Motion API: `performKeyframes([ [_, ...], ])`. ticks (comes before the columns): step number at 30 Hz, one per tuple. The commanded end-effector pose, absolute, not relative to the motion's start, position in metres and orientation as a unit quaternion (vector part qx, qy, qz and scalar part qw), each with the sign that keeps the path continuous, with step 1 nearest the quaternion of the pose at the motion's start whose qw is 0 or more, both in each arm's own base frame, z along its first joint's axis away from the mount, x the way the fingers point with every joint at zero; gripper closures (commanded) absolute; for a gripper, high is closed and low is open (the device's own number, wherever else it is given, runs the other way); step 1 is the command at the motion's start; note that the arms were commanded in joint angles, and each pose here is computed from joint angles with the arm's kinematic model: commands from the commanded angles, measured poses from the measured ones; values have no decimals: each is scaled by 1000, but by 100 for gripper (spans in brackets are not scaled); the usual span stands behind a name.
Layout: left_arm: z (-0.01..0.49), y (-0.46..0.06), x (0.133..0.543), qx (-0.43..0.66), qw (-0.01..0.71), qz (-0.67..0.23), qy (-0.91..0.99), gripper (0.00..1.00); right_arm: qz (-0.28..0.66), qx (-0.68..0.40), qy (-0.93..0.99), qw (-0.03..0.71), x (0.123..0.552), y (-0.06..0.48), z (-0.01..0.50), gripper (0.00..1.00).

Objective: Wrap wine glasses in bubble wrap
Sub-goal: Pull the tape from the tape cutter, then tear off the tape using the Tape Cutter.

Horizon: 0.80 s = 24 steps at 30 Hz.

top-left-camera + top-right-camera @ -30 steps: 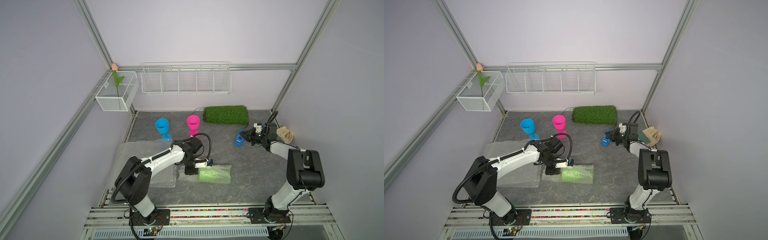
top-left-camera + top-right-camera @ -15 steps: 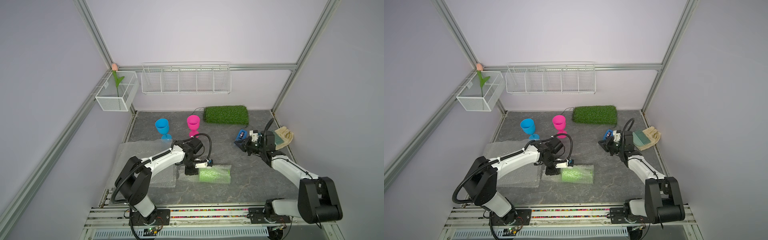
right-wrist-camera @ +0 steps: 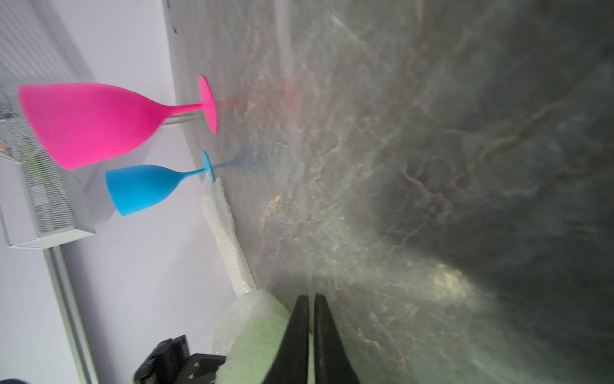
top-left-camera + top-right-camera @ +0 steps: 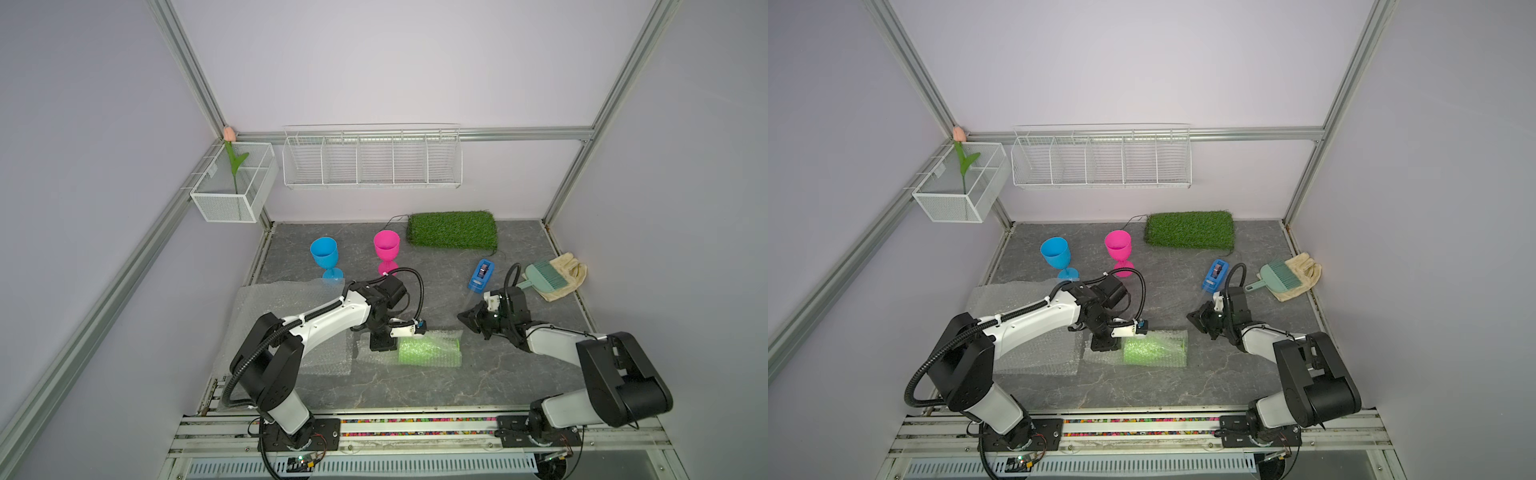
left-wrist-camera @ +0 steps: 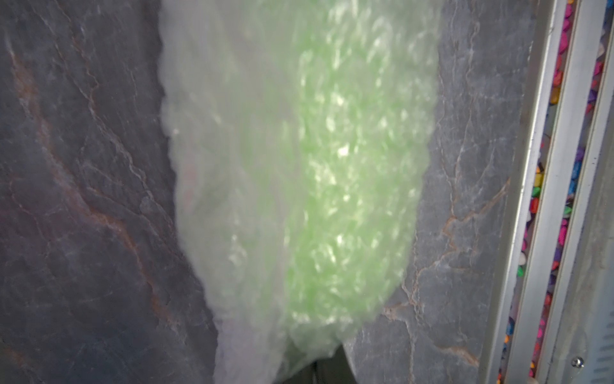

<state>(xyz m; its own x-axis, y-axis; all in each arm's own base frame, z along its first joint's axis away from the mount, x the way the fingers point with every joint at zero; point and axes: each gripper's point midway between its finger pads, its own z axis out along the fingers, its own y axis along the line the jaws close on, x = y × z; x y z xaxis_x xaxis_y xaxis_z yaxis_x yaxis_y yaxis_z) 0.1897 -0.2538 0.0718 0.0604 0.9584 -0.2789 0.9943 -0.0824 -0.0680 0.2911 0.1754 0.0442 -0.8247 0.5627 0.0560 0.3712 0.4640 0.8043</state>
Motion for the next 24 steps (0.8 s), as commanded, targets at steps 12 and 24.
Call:
performKeyframes([
  [12,68,-252,185,727,51,-129,673,100,420,266,859,118,253,176,63,54],
  [24,66,-252,185,727,47,-129,673,100,405,221,859,224,312,122,111,55],
])
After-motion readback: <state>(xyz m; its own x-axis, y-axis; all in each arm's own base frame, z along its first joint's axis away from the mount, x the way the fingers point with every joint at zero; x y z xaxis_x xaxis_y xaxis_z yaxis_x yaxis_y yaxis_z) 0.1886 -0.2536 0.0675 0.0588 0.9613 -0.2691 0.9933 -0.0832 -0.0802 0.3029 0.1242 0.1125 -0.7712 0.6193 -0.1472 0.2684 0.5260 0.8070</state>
